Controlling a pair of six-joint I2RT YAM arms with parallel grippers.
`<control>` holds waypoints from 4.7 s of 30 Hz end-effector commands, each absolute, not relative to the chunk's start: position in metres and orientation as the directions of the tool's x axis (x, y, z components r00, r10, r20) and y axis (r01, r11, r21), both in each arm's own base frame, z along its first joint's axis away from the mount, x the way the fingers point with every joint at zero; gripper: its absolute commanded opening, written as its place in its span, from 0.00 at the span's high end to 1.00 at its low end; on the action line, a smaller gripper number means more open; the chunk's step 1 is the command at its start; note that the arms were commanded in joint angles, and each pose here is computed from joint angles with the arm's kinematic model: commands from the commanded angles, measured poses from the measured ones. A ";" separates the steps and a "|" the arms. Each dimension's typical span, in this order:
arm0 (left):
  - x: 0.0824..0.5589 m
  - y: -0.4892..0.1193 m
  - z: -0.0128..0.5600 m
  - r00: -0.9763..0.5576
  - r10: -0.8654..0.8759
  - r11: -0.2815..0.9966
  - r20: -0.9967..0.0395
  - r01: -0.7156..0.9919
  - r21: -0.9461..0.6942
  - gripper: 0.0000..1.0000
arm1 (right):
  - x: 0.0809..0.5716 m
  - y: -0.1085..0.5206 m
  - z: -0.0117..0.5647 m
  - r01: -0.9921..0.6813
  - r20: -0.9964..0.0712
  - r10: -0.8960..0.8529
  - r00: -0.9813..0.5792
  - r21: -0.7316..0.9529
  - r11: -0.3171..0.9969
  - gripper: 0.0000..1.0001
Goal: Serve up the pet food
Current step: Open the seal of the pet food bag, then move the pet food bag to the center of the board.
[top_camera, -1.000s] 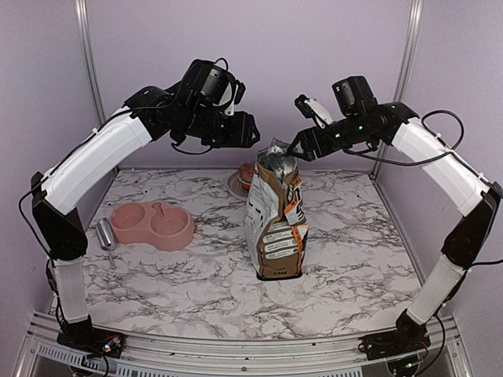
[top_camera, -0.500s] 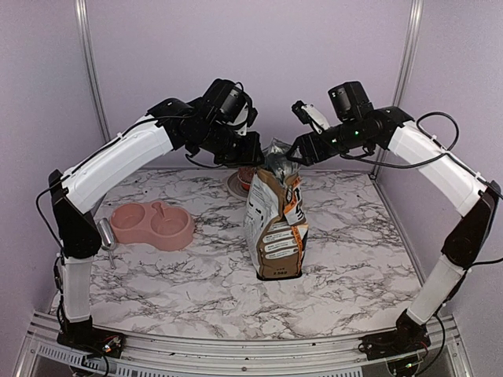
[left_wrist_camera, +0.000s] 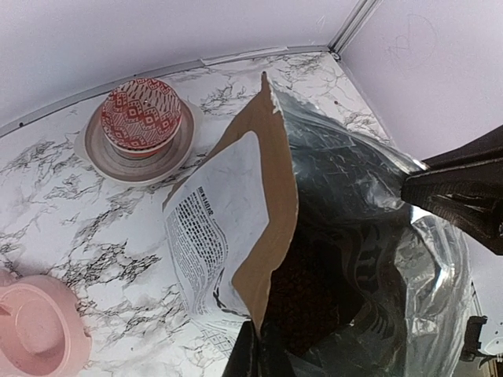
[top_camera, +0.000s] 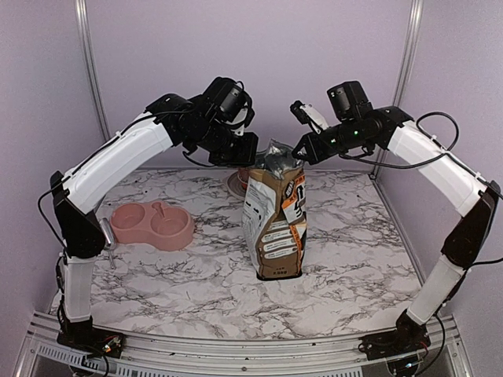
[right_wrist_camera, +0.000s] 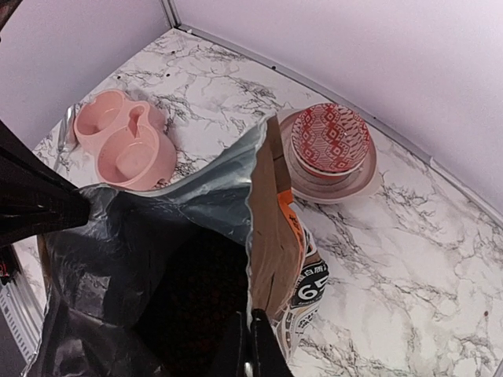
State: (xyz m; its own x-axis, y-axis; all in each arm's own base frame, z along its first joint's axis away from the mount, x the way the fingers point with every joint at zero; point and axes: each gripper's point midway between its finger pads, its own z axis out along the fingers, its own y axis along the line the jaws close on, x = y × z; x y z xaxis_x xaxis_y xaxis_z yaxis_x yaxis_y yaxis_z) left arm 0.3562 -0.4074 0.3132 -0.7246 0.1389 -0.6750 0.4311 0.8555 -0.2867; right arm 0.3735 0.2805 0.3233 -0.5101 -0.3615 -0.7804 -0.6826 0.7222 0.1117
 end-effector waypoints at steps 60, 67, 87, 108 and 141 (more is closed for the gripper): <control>0.344 -0.310 0.396 -0.557 0.056 0.892 -0.828 0.400 -0.209 0.24 | 0.394 0.171 0.463 -0.551 -0.953 -0.226 -0.200 -0.081 0.831 1.00; 0.326 -0.215 0.349 -0.564 0.043 0.991 -0.824 0.129 -0.037 0.01 | 0.391 0.189 0.468 -0.665 -0.970 -0.178 -0.164 -0.024 0.746 1.00; 0.262 -0.060 0.199 -0.722 -0.221 0.951 -0.655 -0.308 0.018 0.01 | 0.373 0.185 0.489 -0.654 -0.997 -0.033 -0.073 0.023 0.756 0.33; 0.250 -0.038 0.113 -0.731 -0.407 0.907 -0.549 -0.396 -0.144 0.02 | 0.374 0.201 0.458 -0.729 -0.999 -0.015 -0.045 0.022 0.684 0.32; 0.264 -0.039 0.052 -0.745 -0.409 0.908 -0.528 -0.393 -0.148 0.12 | 0.382 0.204 0.446 -0.727 -0.997 -0.018 -0.072 0.040 0.685 0.32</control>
